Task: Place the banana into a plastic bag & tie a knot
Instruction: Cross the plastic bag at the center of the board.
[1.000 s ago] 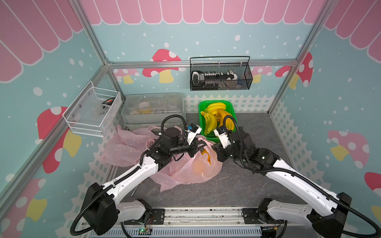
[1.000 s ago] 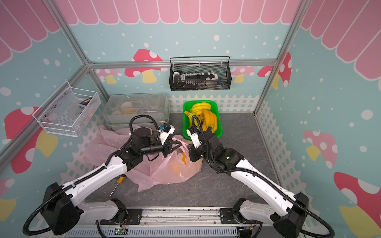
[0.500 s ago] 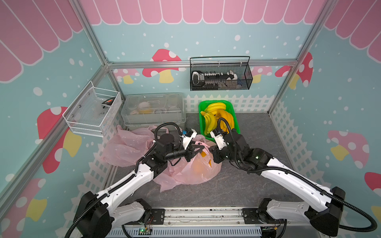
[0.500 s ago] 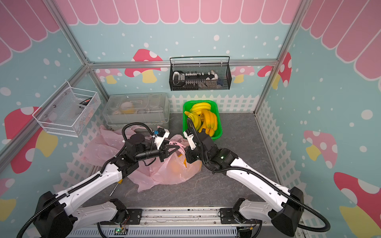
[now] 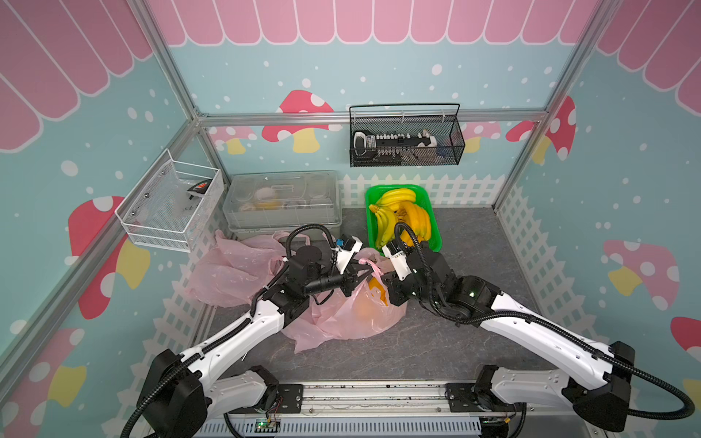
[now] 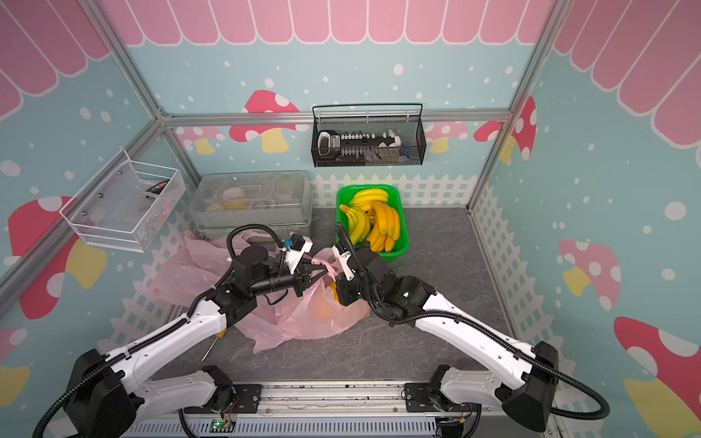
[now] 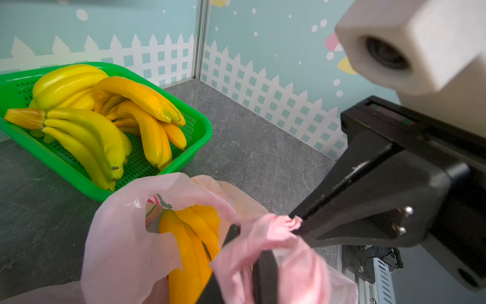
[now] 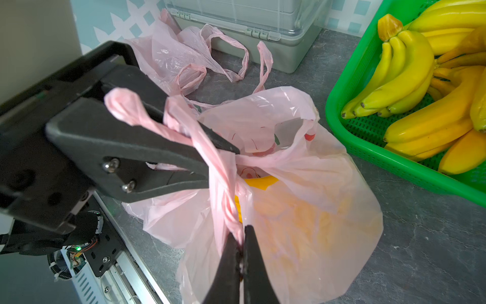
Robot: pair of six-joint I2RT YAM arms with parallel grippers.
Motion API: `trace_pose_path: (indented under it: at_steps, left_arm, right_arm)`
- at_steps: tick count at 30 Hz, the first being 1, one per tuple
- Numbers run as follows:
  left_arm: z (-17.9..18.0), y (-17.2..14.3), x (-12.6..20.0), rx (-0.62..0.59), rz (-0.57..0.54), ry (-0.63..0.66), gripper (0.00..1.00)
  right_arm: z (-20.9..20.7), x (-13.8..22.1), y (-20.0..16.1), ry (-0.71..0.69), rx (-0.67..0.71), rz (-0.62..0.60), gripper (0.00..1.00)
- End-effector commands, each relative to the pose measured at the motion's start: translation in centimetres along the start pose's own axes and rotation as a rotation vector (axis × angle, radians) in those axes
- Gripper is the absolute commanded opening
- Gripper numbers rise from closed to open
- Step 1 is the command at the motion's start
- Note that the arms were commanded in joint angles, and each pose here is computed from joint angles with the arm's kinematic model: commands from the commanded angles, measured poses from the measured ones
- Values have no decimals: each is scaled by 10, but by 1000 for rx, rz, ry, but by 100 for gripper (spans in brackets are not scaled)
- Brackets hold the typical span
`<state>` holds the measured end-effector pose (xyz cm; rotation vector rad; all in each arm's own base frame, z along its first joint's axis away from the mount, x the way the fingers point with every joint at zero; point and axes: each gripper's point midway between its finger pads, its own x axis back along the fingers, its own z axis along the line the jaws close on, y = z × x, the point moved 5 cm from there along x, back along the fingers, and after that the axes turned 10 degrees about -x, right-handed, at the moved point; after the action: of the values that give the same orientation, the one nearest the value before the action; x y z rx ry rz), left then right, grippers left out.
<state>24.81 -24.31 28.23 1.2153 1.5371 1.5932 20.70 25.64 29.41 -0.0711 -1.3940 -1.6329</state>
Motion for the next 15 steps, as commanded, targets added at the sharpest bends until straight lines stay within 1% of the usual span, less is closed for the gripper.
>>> trace_pose_path:
  at_steps: [1, 4, 6, 10, 15]
  left_arm:
    - [1, 12, 1, -7, -41, 0, 10]
    - [0, 11, 1, -3, -43, -3, 10]
    - [-1, 11, 3, -5, -45, -7, 10]
    - [-5, 11, 6, -13, -54, -21, 11]
    - [-11, 8, 9, -17, -55, -54, 13]
  right_arm:
    - [8, -12, -4, 46, -37, 12, 0]
    - [15, -19, -2, 98, -63, 13, 0]
    - [16, -26, -3, 105, -74, 18, 0]
    - [12, -36, -3, 68, -72, 14, 0]
    - [-5, -40, 6, -31, -76, -39, 0]
